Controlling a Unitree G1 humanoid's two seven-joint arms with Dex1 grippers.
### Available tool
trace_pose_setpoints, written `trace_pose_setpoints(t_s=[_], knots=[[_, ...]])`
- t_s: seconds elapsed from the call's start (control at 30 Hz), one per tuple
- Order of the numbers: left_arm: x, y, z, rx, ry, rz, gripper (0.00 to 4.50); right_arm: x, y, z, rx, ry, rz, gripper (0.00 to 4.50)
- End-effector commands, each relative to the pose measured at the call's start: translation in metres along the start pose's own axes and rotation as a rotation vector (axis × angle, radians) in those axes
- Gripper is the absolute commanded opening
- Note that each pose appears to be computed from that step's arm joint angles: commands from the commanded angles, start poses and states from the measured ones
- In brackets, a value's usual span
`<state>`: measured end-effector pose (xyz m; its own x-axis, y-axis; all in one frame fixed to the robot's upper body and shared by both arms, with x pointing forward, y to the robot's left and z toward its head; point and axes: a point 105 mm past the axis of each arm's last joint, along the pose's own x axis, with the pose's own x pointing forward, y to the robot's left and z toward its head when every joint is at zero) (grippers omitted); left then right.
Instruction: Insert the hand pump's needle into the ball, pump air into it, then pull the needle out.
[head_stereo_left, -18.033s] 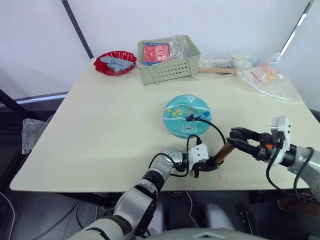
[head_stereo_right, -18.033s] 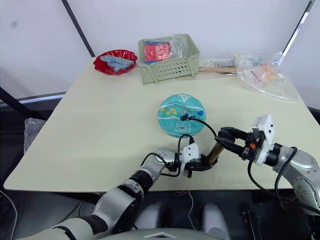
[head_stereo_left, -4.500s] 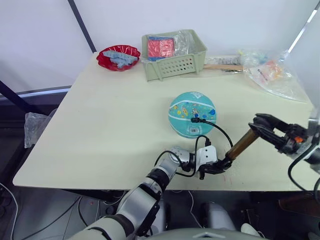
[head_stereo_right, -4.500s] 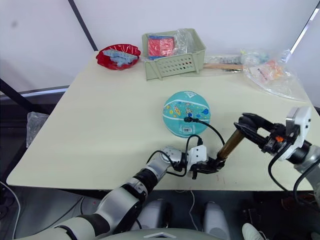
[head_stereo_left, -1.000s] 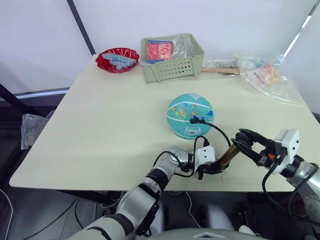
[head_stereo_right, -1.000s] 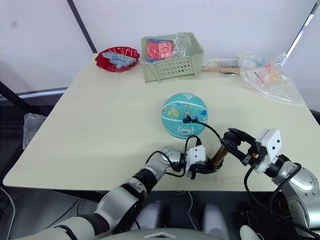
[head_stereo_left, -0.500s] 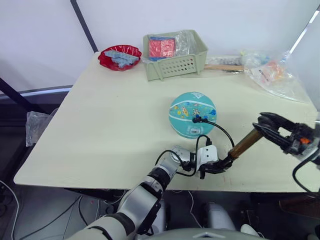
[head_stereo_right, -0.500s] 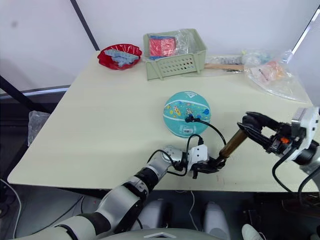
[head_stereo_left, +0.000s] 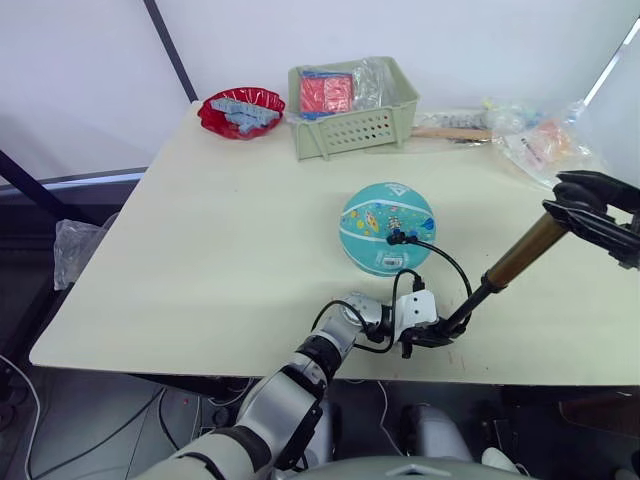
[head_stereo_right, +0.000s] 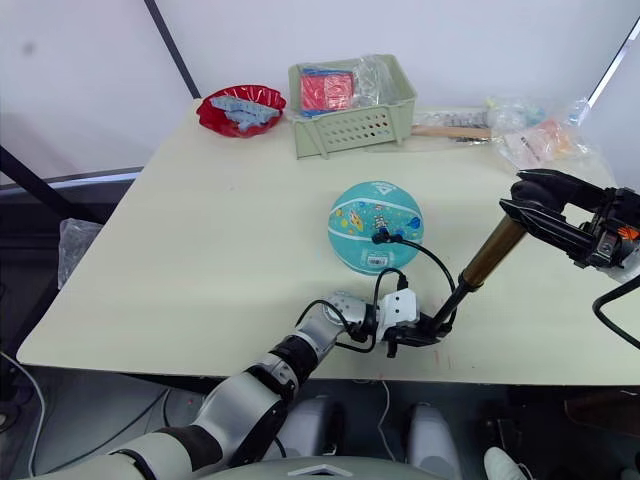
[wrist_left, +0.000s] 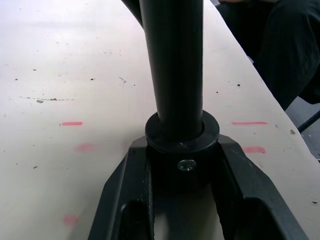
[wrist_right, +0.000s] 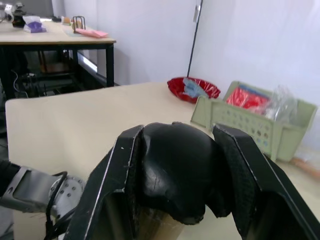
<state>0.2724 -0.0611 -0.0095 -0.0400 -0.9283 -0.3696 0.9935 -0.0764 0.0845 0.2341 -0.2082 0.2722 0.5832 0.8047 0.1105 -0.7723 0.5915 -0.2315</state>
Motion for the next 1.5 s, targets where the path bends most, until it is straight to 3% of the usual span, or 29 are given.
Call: trace_pose_setpoints(t_s=[0.03, 0.5, 0.73, 0.9, 1.1, 1.43, 1.5], knots=[[-0.002, -0.025, -0.042, -0.098, 0.14, -0.075, 1.03, -0.005, -0.003, 0.047, -0.15, -0.141, -0.055, 1.65], [0.0, -0.024, -0.04, -0.095, 0.126, -0.057, 1.03, 0.015, 0.051, -0.051, 0.0, 0.024, 0.076, 1.65], [0.004, -0.024, -0.04, -0.091, 0.112, -0.015, 1.03, 0.017, 0.083, -0.106, 0.03, 0.166, 0.166, 1.65], [0.006, -0.025, -0.041, -0.092, 0.111, -0.011, 1.03, 0.011, 0.091, -0.139, 0.002, 0.271, 0.178, 1.65], [0.005, -0.024, -0.042, -0.089, 0.117, -0.01, 1.03, 0.014, 0.082, -0.124, -0.016, 0.188, 0.139, 1.65], [0.004, -0.025, -0.044, -0.086, 0.128, -0.017, 1.03, 0.009, 0.047, -0.059, -0.085, 0.033, 0.072, 1.65], [0.004, -0.024, -0.044, -0.084, 0.131, -0.016, 1.03, 0.007, 0.036, -0.034, -0.112, -0.006, 0.057, 1.65]])
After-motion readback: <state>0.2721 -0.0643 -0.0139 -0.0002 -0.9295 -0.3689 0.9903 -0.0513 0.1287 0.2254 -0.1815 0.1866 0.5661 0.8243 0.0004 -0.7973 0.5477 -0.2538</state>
